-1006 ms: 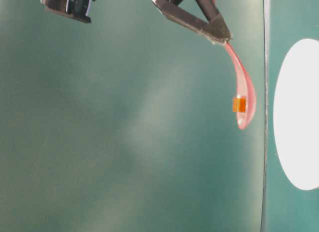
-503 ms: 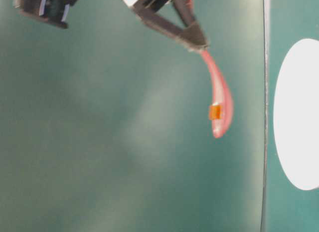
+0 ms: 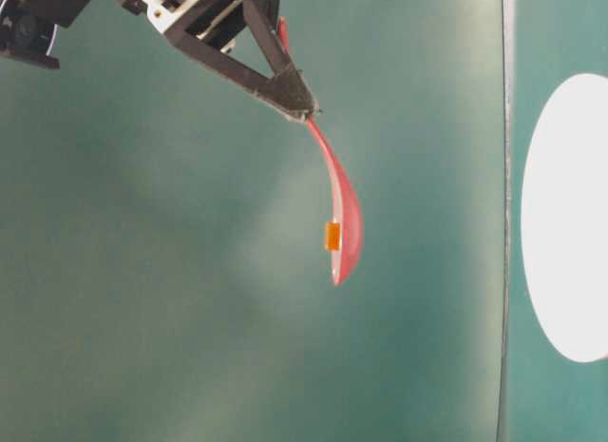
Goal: Grip the spoon and scoop the red block from the bowl with right arm.
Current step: 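Hold the spoon with the cube steady above the bowl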
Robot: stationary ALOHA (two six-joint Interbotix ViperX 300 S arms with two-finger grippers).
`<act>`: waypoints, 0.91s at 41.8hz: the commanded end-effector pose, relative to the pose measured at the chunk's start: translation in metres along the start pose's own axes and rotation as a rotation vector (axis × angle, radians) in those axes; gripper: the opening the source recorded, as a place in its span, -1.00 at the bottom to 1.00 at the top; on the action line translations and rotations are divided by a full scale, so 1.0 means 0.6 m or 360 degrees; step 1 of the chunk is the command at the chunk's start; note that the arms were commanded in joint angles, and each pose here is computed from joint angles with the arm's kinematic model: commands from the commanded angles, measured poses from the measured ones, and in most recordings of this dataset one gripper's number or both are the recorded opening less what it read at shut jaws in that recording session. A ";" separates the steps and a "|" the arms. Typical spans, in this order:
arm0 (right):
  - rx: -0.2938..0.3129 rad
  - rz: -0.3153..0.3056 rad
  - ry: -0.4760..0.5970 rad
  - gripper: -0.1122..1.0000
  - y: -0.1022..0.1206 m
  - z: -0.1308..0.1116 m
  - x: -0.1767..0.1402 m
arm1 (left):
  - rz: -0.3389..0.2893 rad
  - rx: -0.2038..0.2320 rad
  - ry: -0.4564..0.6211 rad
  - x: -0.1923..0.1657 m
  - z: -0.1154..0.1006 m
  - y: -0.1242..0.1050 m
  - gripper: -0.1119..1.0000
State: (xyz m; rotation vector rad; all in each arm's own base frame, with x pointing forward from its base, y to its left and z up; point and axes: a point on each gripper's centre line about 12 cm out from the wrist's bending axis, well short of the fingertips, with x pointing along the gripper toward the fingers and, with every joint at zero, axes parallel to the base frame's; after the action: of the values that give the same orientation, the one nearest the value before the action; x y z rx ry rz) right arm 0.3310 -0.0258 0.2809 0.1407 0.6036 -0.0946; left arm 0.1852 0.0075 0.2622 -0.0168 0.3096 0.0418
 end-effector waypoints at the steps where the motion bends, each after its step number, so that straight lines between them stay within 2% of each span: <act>1: -0.0002 0.0013 -0.0084 -0.37 0.005 0.025 -0.016 | 0.0002 -0.0001 -0.0051 0.000 0.021 0.000 -0.80; 28: 0.0005 0.0015 -0.0082 -0.37 0.005 0.026 -0.016 | -0.0017 0.0002 -0.0071 0.002 0.023 -0.004 -0.80; 38: 0.0005 0.0015 -0.0084 -0.37 0.005 0.027 -0.016 | -0.0017 -0.0020 -0.0070 0.002 0.023 -0.004 -0.80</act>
State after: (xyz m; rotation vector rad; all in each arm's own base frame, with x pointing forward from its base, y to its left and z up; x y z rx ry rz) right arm 0.3310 -0.0258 0.2809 0.1422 0.6035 -0.0951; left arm 0.1869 0.0061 0.2626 -0.0306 0.2971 0.0364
